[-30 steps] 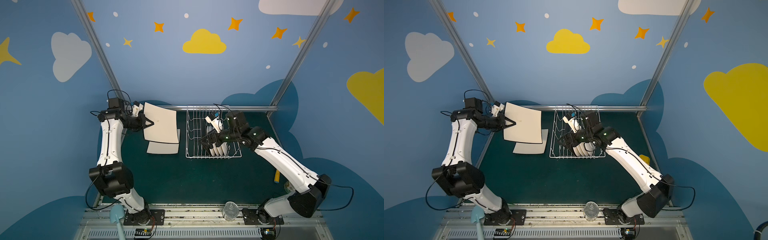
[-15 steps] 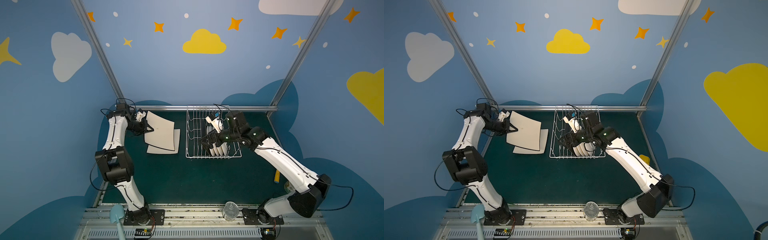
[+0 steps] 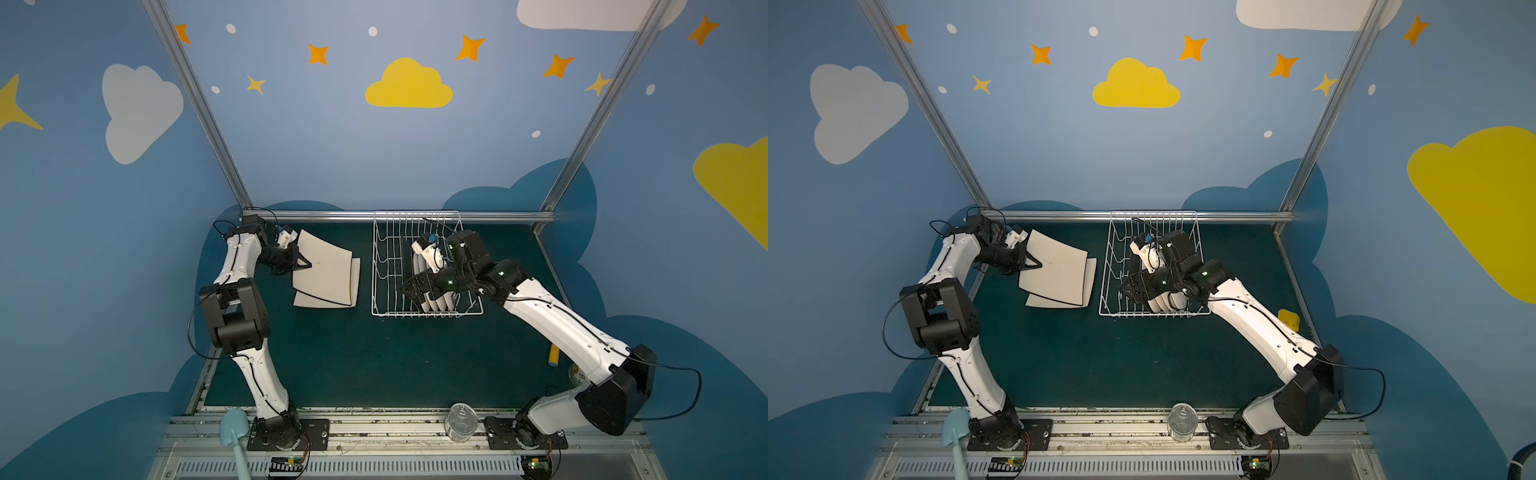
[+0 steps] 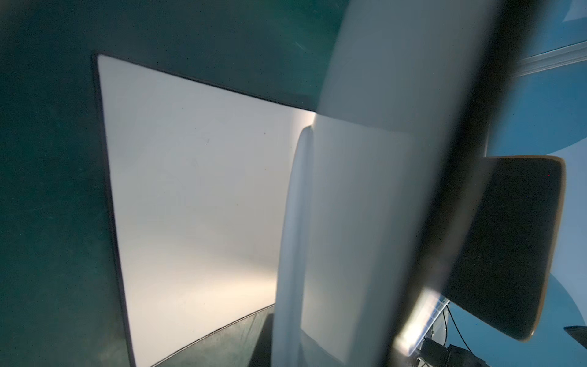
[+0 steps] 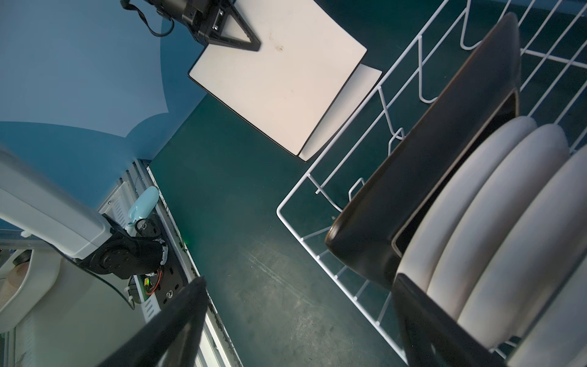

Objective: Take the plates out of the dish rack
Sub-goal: 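Lower the cream plate onto the first plate on the table, open left gripper, then raise the left gripper up and away from the stacked plates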

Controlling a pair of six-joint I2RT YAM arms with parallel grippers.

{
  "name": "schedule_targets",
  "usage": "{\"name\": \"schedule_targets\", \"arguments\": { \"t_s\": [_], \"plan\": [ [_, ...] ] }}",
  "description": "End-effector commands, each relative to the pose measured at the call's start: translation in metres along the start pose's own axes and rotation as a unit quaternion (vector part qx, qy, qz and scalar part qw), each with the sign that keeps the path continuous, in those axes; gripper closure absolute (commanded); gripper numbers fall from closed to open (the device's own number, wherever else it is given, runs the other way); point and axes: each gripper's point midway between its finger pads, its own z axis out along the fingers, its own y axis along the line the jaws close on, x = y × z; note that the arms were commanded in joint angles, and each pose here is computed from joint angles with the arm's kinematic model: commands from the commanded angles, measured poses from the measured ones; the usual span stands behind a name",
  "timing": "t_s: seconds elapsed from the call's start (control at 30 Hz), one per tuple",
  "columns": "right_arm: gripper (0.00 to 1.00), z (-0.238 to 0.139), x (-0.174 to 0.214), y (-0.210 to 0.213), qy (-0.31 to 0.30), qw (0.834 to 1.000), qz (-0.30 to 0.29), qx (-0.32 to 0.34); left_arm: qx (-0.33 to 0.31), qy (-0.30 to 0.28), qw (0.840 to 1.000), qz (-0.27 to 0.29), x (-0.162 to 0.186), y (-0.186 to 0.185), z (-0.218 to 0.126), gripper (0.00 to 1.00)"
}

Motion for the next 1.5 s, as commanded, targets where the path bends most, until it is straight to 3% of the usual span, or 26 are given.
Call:
{"name": "schedule_targets", "arguments": {
  "t_s": [0.0, 0.27, 0.83, 1.07, 1.47],
  "plan": [
    [0.1, -0.001, -0.003, -0.004, -0.008, 1.0, -0.001, 0.017, 0.065, -0.023, 0.997, 0.03, -0.017, -0.025, -0.007, 0.97],
    [0.1, 0.001, -0.004, -0.013, -0.01, 0.999, -0.01, 0.051, 0.064, -0.004, 0.998, 0.013, -0.02, -0.009, 0.009, 0.97],
    [0.1, 0.004, -0.006, -0.011, -0.01, 0.998, -0.02, 0.05, 0.102, 0.016, 0.994, -0.041, -0.016, 0.015, 0.022, 0.95],
    [0.1, 0.006, -0.004, -0.012, -0.009, 0.998, -0.02, 0.051, 0.082, 0.028, 0.995, -0.046, -0.012, 0.026, 0.027, 0.82],
    [0.1, 0.01, -0.005, -0.012, -0.004, 0.998, -0.022, 0.054, 0.063, 0.049, 0.995, -0.061, -0.006, 0.044, 0.04, 0.77]
  ]
}}
